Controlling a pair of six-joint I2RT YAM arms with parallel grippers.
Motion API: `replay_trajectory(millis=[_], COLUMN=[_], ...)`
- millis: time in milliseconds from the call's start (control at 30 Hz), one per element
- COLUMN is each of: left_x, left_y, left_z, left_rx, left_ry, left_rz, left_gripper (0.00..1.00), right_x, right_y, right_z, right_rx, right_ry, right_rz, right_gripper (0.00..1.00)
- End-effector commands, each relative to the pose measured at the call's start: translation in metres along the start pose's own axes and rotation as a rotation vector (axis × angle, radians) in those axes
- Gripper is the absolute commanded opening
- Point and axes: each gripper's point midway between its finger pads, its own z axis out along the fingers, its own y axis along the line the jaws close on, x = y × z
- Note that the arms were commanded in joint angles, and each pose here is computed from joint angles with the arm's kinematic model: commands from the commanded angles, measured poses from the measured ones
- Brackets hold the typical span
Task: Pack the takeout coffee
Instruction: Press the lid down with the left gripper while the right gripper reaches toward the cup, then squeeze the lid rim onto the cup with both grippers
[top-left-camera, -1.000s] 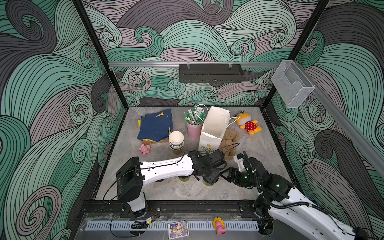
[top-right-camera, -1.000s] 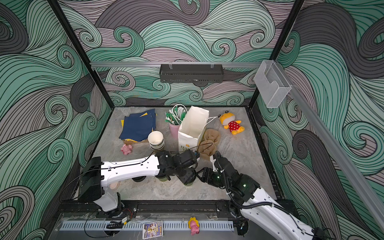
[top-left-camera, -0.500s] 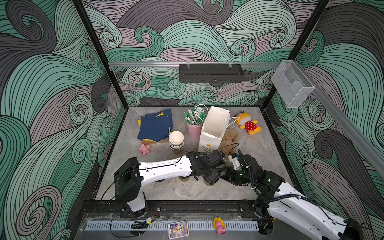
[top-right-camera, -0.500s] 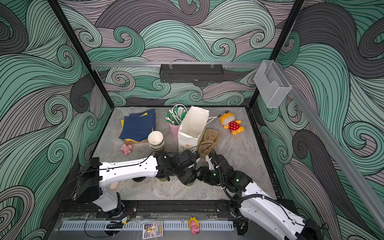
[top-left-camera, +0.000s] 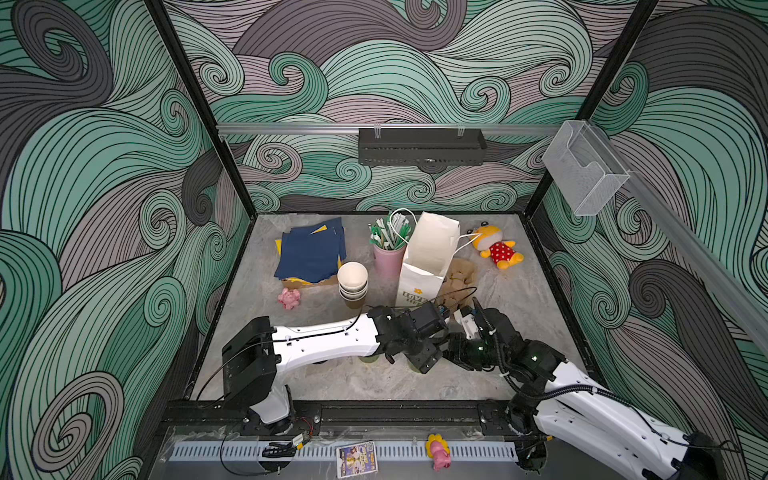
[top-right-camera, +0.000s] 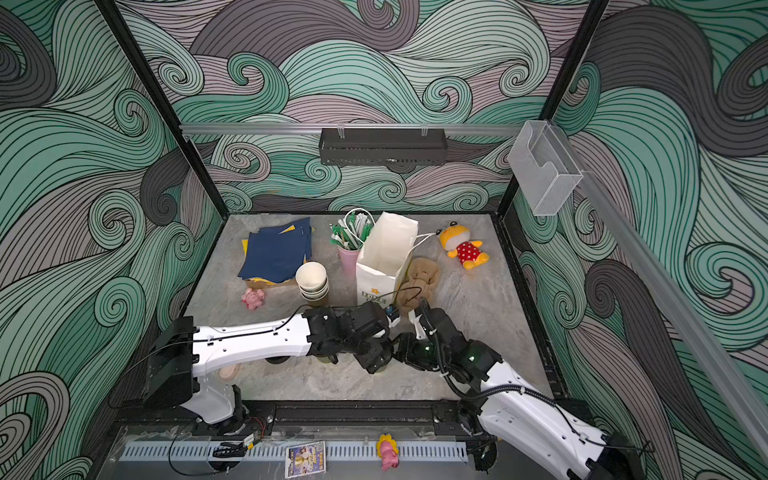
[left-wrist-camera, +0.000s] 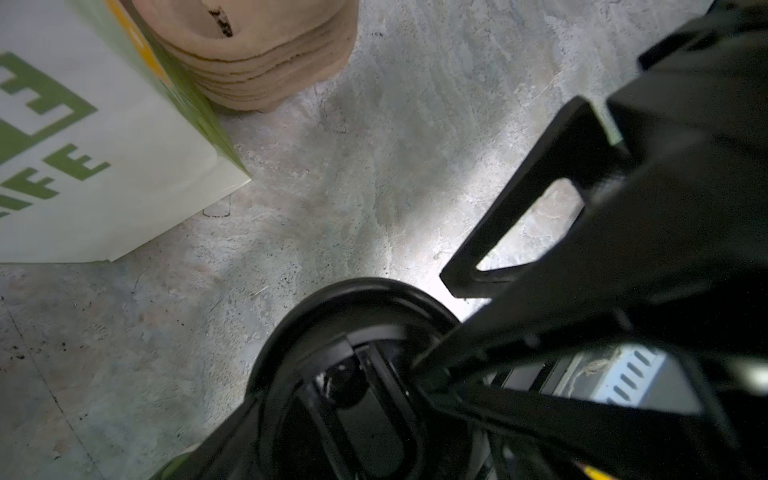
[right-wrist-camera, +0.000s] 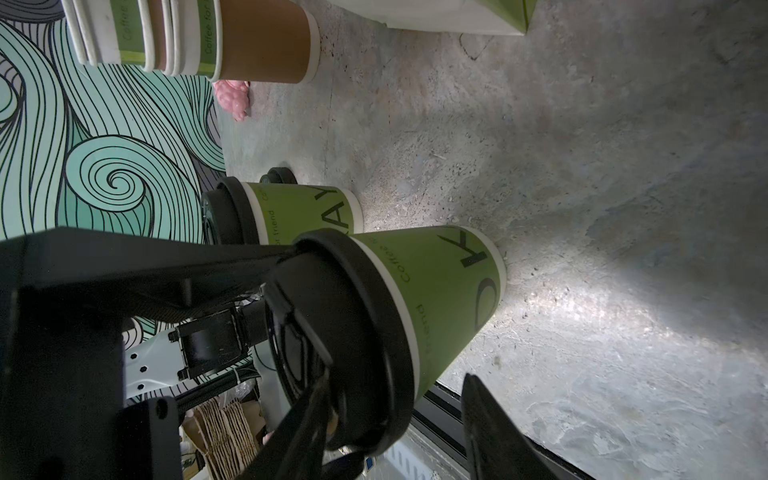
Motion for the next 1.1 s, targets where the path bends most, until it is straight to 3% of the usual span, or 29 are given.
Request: replay_trajectory(millis=[0,233,367,467,667,1067], left_x=[-0.01,-0.029,-0.03,-0.022,-0.008,0.011], left_y=[-0.007,-0.006,0.017,0.035,0.039,0.042], left_z=[-0.013,-0.049,-0.067,-0.074,-0.077,-0.072], left_rx=[0.039,0.055,-0.048,-0.117,-0.088,-0.08], left_ry=[-0.059,-0.205,-0.259,-0.264,-0.275,-0.238], left_rz=[0.007,-0.029,-0.127,-0.258,-0.45,-0.575], left_gripper=[0.85,0.88,0.88,0.87,0.76,0.63], right_x=[0.011,0.011,0.01,0.006,-0.005,-0.013], right_y=[-0.021,-0.021,-0.017,-0.004,0.023,0.017], right_z=[0.003,0.003,0.0,-0.008,-0.024,0.003], right_rx=[0.077,0.086,0.077,0.044,-0.023,0.033], right_ry=[0.046,0.053,0.051,0.028,-0.025,0.024], right_rz=[0.029,0.023,0.011,-0.028,-0.092,-0.1], right_gripper=[0.52,0.52,0.53,0.57,0.69,0.71])
